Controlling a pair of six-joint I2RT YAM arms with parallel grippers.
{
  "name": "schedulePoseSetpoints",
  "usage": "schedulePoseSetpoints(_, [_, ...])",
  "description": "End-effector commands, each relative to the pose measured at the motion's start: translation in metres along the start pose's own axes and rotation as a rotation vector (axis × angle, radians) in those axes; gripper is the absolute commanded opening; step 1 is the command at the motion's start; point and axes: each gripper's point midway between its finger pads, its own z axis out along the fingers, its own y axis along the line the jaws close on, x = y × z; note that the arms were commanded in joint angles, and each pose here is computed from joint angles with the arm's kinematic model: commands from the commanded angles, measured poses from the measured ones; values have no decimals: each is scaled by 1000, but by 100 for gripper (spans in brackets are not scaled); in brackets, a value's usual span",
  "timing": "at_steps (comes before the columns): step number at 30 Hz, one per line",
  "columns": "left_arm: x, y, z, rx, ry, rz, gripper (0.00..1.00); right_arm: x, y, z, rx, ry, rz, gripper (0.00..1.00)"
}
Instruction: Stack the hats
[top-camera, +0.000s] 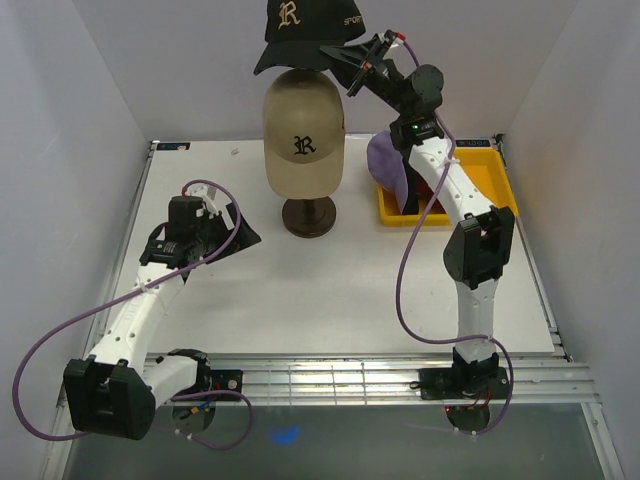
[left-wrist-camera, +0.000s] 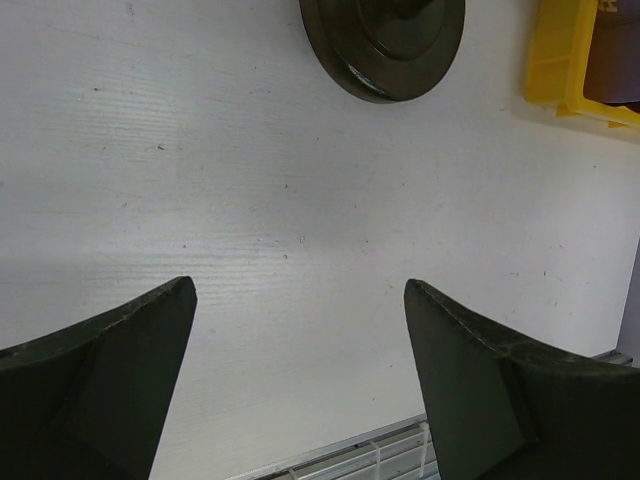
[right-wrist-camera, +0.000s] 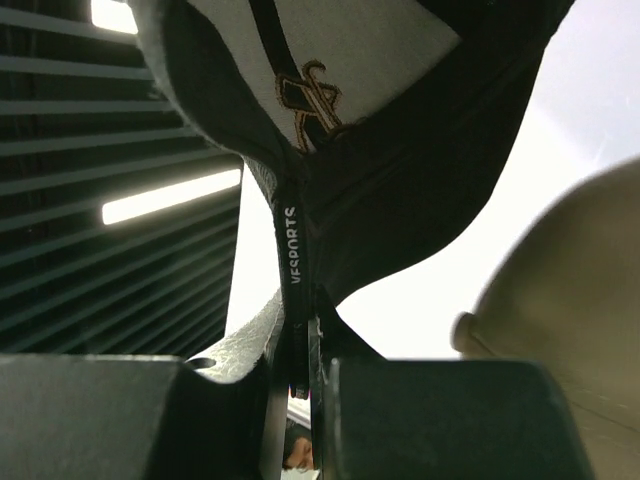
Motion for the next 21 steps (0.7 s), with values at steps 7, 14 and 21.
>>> schedulePoseSetpoints(7, [-10,-6,-7,13,-38,12,95,54,42,-16,-149,144,-22,8])
schedulePoseSetpoints(14, [-9,-4,-6,8,-39,11,96,68,43,-27,-174,193,-10,8])
schedulePoseSetpoints(21, [-11,-4,-8,4,-44,15,96,78,47,-34,-179,232,-20,8])
